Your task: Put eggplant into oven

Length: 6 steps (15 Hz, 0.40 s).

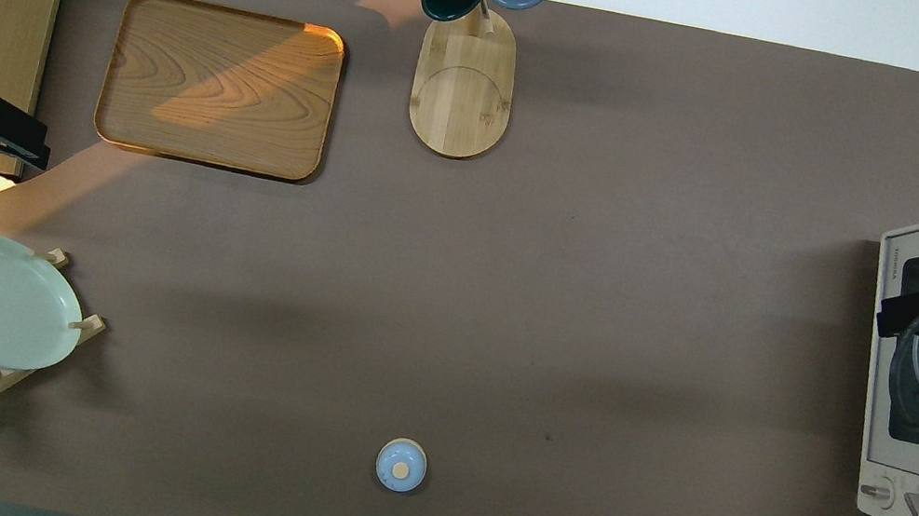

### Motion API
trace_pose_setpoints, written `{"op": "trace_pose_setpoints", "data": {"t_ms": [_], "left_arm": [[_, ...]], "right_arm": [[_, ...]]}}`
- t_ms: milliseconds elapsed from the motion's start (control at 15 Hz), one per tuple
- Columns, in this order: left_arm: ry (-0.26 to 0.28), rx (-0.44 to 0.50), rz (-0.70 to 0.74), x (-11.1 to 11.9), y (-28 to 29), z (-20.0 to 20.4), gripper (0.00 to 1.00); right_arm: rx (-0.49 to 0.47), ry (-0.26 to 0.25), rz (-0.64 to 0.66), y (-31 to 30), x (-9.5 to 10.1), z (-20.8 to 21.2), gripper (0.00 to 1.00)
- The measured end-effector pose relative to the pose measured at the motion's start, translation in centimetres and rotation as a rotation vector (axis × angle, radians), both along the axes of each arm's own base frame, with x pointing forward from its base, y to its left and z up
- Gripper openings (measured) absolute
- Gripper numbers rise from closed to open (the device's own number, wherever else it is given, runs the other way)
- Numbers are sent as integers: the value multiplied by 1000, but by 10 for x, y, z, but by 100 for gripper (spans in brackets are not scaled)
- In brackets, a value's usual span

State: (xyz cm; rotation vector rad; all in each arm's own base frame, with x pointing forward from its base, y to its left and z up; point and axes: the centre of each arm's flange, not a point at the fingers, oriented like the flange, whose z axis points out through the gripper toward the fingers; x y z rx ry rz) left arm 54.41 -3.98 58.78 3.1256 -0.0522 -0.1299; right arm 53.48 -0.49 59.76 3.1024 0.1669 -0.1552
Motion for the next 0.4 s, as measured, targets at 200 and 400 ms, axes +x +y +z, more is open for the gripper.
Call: {"op": "trace_pose_setpoints", "data": {"t_ms": [200,400], "left_arm": [[0,0,0,0,0,0,100],[0,0,0,0,0,0,100]], "right_arm": [[0,1,-3,-1,0,-1,100],[0,1,-3,-1,0,-1,100]]}}
